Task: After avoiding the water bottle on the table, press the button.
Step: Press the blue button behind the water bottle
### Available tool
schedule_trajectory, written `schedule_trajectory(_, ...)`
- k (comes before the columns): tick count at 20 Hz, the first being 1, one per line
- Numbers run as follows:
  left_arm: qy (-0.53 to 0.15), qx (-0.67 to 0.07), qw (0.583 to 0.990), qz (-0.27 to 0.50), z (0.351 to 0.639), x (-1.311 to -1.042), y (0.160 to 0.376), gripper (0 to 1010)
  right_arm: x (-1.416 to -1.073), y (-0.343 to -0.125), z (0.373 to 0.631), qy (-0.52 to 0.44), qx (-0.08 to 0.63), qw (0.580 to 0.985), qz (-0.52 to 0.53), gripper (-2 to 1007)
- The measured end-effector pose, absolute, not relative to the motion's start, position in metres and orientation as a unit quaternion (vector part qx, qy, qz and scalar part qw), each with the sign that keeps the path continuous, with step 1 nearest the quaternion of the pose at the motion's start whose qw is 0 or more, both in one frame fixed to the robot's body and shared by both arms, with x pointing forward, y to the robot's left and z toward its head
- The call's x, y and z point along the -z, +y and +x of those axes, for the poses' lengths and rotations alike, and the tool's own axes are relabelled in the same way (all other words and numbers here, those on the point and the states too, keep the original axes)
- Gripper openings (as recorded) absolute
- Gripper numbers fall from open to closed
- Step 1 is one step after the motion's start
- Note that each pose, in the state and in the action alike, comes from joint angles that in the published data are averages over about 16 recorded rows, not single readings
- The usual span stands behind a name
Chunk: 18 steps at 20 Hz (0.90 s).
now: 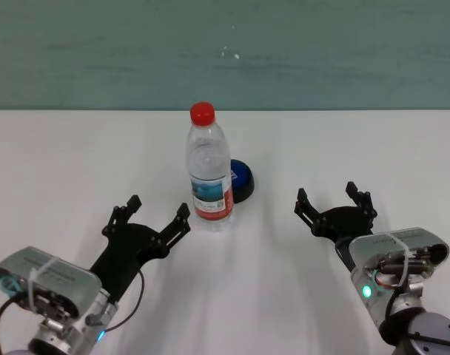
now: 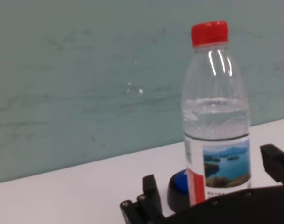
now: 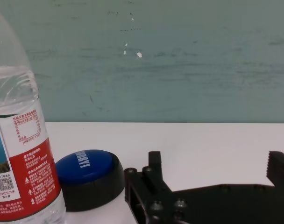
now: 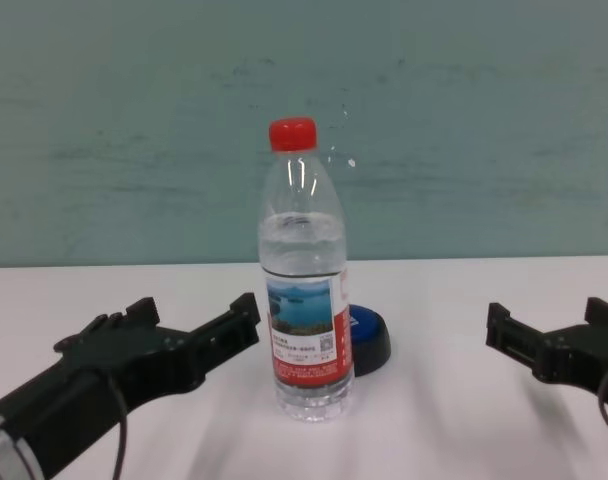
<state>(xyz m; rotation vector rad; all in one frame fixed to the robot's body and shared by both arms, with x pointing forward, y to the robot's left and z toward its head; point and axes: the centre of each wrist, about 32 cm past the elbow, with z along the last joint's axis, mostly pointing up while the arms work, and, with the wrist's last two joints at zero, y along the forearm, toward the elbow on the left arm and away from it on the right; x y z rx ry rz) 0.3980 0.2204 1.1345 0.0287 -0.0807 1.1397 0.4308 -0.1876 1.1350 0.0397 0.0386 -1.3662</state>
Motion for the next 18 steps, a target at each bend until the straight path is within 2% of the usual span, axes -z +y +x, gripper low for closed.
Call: schedule_trajectory(18, -0.036, -0.54, 0.84, 0.027, 0.4085, -1.127, 0.2146, 1010, -1.135, -0.1876, 0.4308, 0.018, 0.631, 0.775, 0.018, 1004)
